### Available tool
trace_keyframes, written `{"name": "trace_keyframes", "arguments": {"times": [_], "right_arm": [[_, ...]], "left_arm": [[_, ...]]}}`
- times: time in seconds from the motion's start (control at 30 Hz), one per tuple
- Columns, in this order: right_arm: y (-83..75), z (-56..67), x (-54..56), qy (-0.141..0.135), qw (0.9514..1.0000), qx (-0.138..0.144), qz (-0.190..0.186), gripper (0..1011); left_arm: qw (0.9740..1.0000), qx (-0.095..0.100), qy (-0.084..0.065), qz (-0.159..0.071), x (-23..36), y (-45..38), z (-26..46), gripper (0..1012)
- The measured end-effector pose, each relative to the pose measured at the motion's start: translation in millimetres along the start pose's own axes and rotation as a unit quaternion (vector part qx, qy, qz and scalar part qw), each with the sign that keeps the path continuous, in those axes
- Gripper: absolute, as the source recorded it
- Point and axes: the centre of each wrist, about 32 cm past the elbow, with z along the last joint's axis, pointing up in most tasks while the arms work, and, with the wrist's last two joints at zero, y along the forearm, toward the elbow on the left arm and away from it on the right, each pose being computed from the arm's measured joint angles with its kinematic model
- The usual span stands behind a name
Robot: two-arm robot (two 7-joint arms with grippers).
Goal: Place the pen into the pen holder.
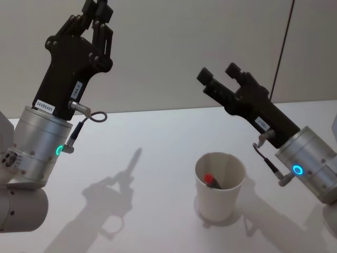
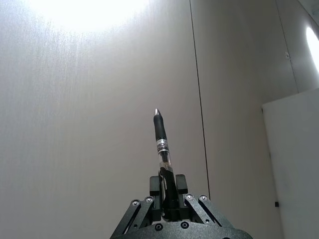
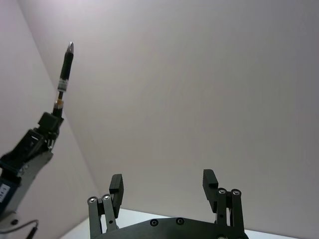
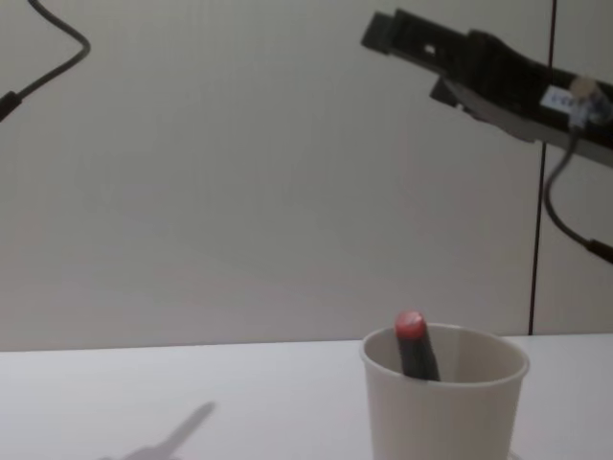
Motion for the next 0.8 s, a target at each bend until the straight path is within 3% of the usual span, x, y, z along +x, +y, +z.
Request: {"name": "trace_keyframes", "arguments": {"times": [0.4, 0.6, 0.8], "right_arm": [[22.3, -3.4, -9.2, 0.084, 0.995, 0.038, 0.037, 1001], [40.9, -4.1, -15.5, 0.133, 0.9872, 0.056, 0.067, 1001], [67.0, -2.7, -23.4, 0.185, 0.9744, 0.071, 0.105, 1001]], "left_arm": [[0.9998, 0.017, 0.002, -0.006, -1.2, 6.3, -3.6, 186], [0.9996, 0.026, 0.0, -0.01, -3.4, 13.0, -7.2, 186], [0.9994, 0.031, -0.001, -0.013, -5.0, 17.8, -9.4, 186]]}}
